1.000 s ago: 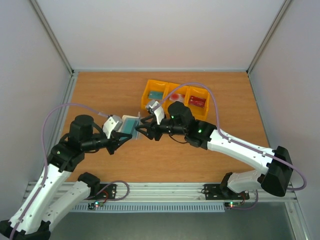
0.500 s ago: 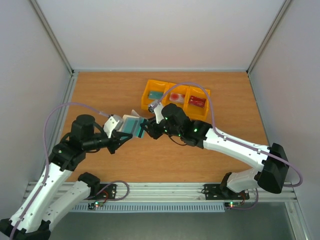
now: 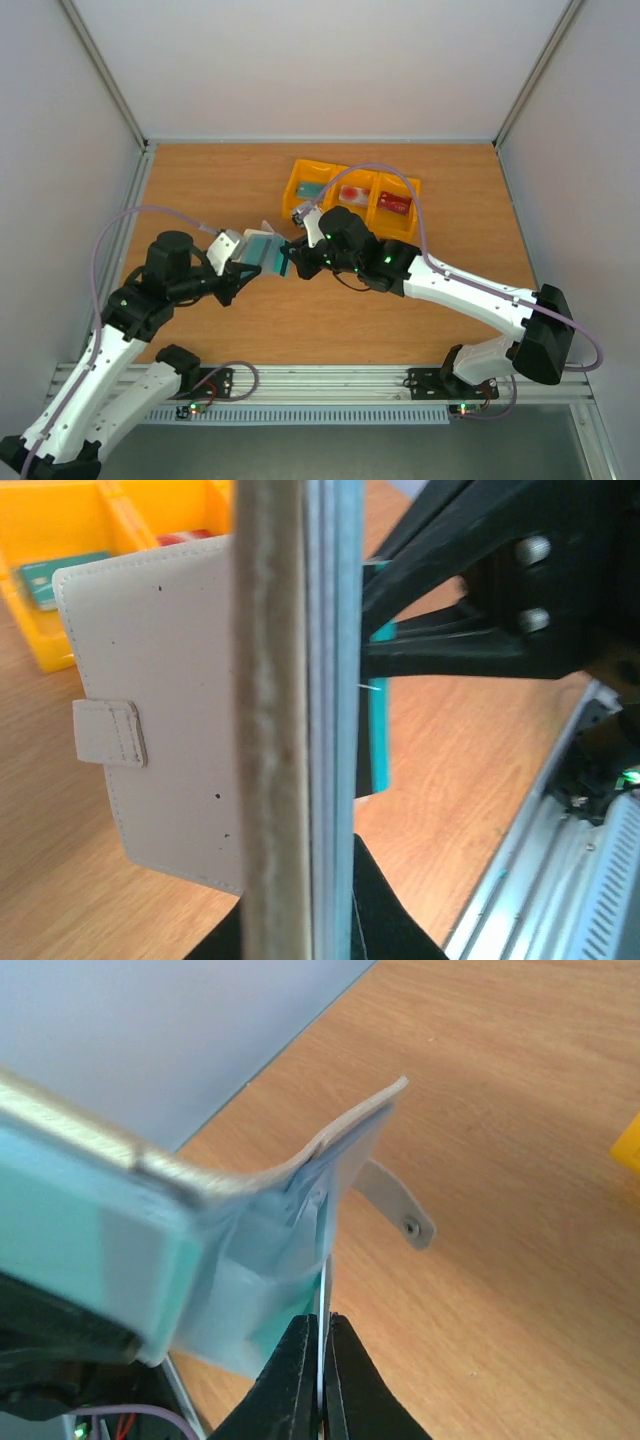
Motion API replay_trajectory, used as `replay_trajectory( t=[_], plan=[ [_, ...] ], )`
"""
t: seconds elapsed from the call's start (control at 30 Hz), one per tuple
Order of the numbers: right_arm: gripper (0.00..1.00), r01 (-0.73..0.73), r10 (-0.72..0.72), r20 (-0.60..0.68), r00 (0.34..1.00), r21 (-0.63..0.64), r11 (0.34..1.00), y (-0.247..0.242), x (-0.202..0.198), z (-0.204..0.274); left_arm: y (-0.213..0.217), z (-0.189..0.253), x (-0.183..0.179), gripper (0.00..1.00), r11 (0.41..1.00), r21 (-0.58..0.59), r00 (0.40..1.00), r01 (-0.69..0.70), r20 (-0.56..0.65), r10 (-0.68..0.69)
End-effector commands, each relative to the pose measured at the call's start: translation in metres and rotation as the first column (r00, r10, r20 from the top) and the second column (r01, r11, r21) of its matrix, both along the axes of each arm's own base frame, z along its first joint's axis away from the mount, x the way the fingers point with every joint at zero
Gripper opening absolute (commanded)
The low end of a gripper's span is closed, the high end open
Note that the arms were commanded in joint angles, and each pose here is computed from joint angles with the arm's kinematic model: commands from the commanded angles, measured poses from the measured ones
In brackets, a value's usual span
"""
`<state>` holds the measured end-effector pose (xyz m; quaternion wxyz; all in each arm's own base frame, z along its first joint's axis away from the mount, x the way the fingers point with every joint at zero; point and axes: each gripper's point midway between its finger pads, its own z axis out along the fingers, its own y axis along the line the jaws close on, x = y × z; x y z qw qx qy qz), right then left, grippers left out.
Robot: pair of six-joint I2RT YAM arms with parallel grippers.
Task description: Take the credit cards out of the card holder
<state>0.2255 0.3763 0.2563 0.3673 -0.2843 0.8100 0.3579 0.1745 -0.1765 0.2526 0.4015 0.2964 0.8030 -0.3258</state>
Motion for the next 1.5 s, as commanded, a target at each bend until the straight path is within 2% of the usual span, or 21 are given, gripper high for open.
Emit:
replay_trajectory(
  t=[0.0,0.27,0.53,0.97,1.07,1.17,1.27,1.33,1.47],
  plan=[
    [0.01,-0.013,0.013,-0.038,0.999,0.003,1.000,-0.005,-0.010,0.001,0.014,-0.004,0.024,0.00,0.991,0.075,0.989,-0.109,0.104,0.101],
    [0.01,-0.028,0.030,-0.119,0.992,0.015,0.999,-0.014,-0.017,-0.005,0.033,0.001,0.050,0.00,0.959,0.172,0.941,-0.224,0.294,0.167],
    [0.01,-0.003,0.002,-0.165,0.986,-0.005,1.000,-0.036,-0.016,-0.008,0.050,-0.021,0.057,0.00,0.918,0.272,0.928,-0.290,0.314,0.200],
    [0.03,-0.006,0.009,-0.232,0.973,0.014,1.000,-0.050,-0.017,-0.005,0.055,-0.028,0.057,0.00,0.906,0.294,0.924,-0.305,0.322,0.207],
    [0.03,0.009,0.007,-0.255,0.967,0.064,0.998,-0.051,-0.014,-0.009,0.047,-0.021,0.051,0.00,0.931,0.251,0.933,-0.265,0.310,0.182],
    [0.05,-0.018,0.062,-0.270,0.961,0.160,0.987,-0.034,-0.007,-0.007,0.015,-0.007,0.025,0.00,0.989,0.129,0.966,-0.066,0.257,0.031],
    [0.08,-0.029,0.099,-0.304,0.948,0.227,0.974,-0.023,0.003,-0.006,-0.012,0.013,-0.005,0.00,0.993,-0.040,0.982,0.109,0.158,-0.102],
    [0.10,0.006,0.087,-0.337,0.938,0.265,0.964,-0.027,0.014,-0.008,-0.018,0.018,-0.012,0.00,0.986,-0.121,0.992,0.117,0.068,-0.110],
    [0.10,0.003,0.114,-0.346,0.931,0.320,0.947,-0.020,0.020,-0.004,-0.017,0.003,0.000,0.00,0.983,-0.185,0.994,-0.015,-0.110,-0.005]
  ],
)
